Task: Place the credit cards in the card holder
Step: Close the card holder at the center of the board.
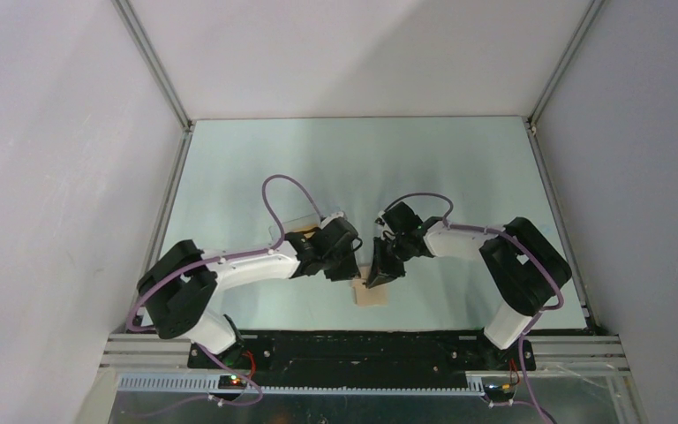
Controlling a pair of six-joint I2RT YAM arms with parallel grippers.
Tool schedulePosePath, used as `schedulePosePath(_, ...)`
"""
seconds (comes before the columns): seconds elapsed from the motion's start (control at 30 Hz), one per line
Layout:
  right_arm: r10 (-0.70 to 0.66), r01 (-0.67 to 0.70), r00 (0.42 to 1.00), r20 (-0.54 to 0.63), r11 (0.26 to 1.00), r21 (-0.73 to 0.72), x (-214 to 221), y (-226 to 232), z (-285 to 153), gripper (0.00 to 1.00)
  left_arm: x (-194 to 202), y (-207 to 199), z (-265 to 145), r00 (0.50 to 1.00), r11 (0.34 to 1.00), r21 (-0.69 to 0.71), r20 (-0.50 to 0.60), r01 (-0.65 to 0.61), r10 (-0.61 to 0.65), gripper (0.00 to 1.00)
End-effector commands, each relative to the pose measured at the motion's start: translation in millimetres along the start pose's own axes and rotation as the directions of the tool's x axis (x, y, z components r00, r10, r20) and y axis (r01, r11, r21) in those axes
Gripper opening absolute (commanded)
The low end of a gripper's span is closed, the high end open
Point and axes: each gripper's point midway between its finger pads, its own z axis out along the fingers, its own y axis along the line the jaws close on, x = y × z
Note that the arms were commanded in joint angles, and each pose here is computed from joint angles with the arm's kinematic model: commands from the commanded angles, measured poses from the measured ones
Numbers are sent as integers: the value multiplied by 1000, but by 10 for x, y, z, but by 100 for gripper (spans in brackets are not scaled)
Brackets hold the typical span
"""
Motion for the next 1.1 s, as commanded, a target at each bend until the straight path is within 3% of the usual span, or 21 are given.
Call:
schedulePosePath(0.0,12,-10,999,-50,999,39,205,-107,-38,0,-51,-96,15,1000,999,37,17,-26,25,30)
schedulePosePath(0.3,10,-10,999,-50,1000,12,195,-45,-79,0,-13,-166,34,999,997,56,2,-45,45,25)
schedulePosePath(0.57,34,-29,998,-59,995,93,217,-245,-12,0,35,-293,32,997,994,83,-10,-74,75,14)
schedulePosePath(0.8,22,-14,997,-67,993,114,249,-282,-2,0,31,-230,131,998,997,43,-5,-63,64,25)
schedulePosePath(1.07,10,-4,998,-62,995,96,251,-223,-36,0,50,-84,273,999,999,-11,-24,-35,35,18)
